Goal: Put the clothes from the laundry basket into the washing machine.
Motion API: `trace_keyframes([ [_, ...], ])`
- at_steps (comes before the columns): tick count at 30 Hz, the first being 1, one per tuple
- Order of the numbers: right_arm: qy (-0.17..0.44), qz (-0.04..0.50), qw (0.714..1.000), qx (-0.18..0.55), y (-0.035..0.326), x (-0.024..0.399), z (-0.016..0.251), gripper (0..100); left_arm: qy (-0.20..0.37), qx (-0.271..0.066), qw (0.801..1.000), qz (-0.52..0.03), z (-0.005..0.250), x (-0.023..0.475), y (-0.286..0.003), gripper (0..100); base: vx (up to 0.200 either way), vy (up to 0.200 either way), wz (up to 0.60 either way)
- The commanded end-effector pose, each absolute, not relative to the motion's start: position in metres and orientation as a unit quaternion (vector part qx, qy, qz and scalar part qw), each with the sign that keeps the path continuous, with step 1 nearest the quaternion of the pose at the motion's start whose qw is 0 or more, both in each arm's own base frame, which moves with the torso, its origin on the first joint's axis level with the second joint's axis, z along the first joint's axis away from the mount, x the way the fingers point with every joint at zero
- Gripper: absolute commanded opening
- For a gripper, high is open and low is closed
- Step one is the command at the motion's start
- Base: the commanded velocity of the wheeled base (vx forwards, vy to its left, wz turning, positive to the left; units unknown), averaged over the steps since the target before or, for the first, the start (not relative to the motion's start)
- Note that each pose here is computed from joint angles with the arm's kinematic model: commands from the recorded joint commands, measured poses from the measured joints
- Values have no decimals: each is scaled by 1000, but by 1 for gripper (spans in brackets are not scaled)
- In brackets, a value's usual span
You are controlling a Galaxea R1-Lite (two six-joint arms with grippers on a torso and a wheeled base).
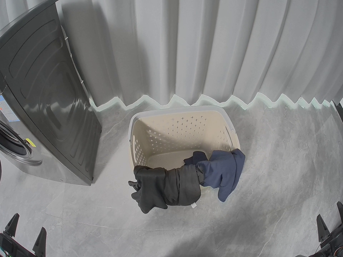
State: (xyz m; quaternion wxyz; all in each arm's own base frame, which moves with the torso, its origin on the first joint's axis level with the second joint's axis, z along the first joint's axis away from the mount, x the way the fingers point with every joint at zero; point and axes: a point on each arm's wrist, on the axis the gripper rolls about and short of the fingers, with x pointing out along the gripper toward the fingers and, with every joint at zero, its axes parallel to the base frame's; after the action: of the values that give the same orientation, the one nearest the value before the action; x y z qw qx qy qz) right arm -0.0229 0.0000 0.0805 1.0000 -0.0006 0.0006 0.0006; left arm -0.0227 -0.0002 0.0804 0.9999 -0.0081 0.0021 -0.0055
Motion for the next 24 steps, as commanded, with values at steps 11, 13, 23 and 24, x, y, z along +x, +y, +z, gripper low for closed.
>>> trace_keyframes([
  [11,3,2,1000,-1,0,-23,76,100,0,-8,1000,-5,76,-23,0,100,0,-55,0],
  [13,3,1,1000,-1,0,-23,76,100,0,-8,1000,-5,76,-23,0,100,0,0,0],
  [23,2,5,1000,2,0,-23,76,100,0,-8,1000,-5,76,-23,0,100,0,0,0],
  [24,3,4,1000,2,0,-23,76,100,0,-8,1000,-5,76,-23,0,100,0,0,0],
])
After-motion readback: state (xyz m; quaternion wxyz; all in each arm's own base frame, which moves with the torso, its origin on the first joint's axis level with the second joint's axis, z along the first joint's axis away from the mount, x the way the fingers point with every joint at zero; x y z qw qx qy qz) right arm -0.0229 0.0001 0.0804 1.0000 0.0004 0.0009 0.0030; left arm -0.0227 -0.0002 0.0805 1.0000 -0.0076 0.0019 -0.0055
